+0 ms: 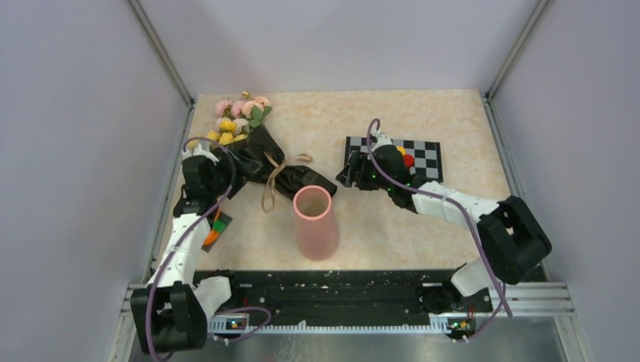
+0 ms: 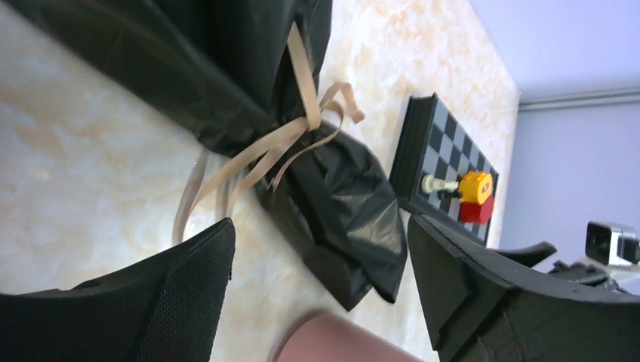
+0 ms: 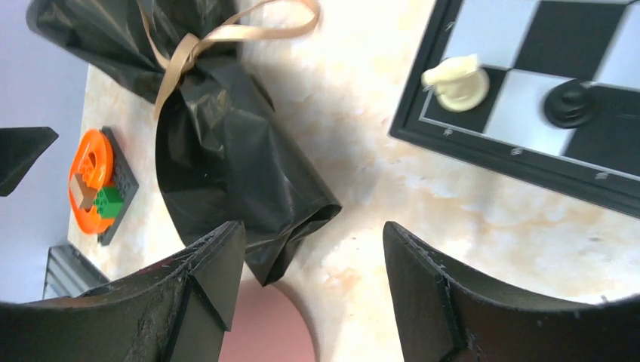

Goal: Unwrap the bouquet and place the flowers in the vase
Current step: Adjust the fake flower at the center of the board.

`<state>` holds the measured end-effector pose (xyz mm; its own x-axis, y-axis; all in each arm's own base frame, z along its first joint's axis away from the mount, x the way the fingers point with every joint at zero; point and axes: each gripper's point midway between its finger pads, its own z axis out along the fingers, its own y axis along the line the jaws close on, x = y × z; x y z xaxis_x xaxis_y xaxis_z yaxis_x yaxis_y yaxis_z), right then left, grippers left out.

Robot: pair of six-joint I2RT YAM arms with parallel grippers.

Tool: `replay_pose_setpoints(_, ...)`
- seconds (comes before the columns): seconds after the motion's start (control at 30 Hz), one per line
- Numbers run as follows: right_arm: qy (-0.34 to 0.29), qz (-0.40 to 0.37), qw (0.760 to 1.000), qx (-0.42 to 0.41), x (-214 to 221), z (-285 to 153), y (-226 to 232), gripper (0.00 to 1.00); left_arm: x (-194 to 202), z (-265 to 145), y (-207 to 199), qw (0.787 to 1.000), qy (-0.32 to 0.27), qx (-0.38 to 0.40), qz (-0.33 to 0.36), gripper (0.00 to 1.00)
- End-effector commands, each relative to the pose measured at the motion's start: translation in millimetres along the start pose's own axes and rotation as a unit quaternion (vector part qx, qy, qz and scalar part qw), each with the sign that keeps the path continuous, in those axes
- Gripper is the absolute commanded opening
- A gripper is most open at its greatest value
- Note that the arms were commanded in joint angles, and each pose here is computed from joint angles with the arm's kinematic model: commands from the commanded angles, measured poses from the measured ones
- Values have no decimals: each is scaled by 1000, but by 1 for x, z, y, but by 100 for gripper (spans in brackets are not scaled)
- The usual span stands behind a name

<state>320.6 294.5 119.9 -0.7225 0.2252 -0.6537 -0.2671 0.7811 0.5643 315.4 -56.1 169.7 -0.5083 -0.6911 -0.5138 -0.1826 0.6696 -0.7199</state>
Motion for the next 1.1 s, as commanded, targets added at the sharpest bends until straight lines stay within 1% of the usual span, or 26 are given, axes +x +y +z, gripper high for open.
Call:
replay_pose_setpoints(0.0, -40, -13, 999, 26, -21, -23, -12, 69, -41, 19, -43, 995, -64, 71, -28, 85)
replay_pose_setpoints(0.1, -49, -18, 998, 24, -26, -33, -10, 69, -38, 37, -51, 994, -55, 82, -45, 79)
replay_pose_setpoints(0.2, -60, -21, 997, 36, -31, -40, -13, 69, -34, 59, -50, 996, -43, 69, -45, 74)
replay_pose_setpoints(0.27, -63, -22, 997, 38, -33, -43, -14, 69, -23, 78, -51, 997, -18, 61, -37, 72)
replay_pose_setpoints(0.37, -67, -25, 997, 39, -34, -49, -13, 69, -22, 103, -40, 999, -2, 41, -26, 63)
replay_pose_setpoints(0.47, -71, -22, 996, 42, -33, -56, -15, 69, -21, 119, -27, 1000, 7, 15, -18, 58)
replay_pose_setpoints(0.57, -73, -20, 996, 48, -31, -60, -19, 69, -17, 128, -21, 1000, 19, 7, -19, 52)
replay_pose_setpoints(0.63, -73, -19, 996, 52, -29, -62, -21, 69, -15, 131, -17, 1000, 24, 2, -19, 50)
replay_pose_setpoints(0.7, -73, -19, 996, 54, -29, -63, -22, 69, -15, 132, -15, 1000, 24, -3, -16, 45)
replay_pose_setpoints(0.8, -73, -17, 996, 52, -29, -63, -21, 69, -16, 135, -12, 1000, 26, -10, -7, 40)
replay_pose_setpoints(1.07, -76, -17, 996, 47, -33, -64, -17, 69, -7, 146, -2, 998, 63, -31, 4, 35)
